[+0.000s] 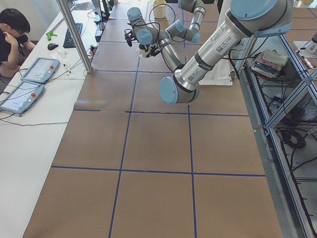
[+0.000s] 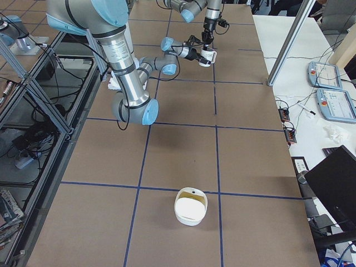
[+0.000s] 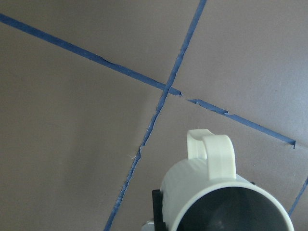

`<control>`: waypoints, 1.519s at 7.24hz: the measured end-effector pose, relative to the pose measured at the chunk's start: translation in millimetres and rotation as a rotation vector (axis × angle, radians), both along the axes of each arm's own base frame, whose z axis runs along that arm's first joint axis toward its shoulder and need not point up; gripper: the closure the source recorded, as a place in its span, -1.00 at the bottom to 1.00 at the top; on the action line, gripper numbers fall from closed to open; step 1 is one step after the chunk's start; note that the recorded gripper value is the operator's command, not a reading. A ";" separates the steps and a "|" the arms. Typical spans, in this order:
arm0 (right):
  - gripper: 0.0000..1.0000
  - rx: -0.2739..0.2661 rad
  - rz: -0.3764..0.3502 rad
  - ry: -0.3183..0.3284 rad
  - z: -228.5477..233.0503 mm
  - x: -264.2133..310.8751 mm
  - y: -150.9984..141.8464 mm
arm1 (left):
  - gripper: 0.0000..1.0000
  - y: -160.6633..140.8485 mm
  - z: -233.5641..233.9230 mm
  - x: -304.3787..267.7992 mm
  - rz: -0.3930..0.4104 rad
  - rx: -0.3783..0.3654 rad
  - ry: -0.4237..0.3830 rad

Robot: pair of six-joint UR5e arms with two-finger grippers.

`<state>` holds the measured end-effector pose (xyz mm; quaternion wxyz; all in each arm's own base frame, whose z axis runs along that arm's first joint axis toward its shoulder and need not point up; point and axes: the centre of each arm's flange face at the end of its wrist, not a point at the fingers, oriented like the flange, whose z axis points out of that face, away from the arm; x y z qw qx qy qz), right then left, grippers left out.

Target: Left arm hands cup to right arm to dump lemon

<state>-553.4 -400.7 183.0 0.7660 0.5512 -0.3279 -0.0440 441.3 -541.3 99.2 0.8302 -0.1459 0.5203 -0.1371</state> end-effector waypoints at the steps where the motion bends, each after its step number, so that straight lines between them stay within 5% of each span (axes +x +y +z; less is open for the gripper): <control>1: -0.99 0.000 0.000 -0.002 -0.1 0.1 0.1 | 0.94 0.0 0.0 0.0 0.000 0.000 0.000; 8: -0.99 -0.001 -0.001 -0.014 -1.1 0.5 1.0 | 1.00 -3.8 8.5 2.8 0.000 -0.007 -0.010; 11: -0.99 -0.002 -0.005 -0.012 0.4 -1.2 3.6 | 1.00 -30.5 32.2 11.4 -0.039 0.002 -0.027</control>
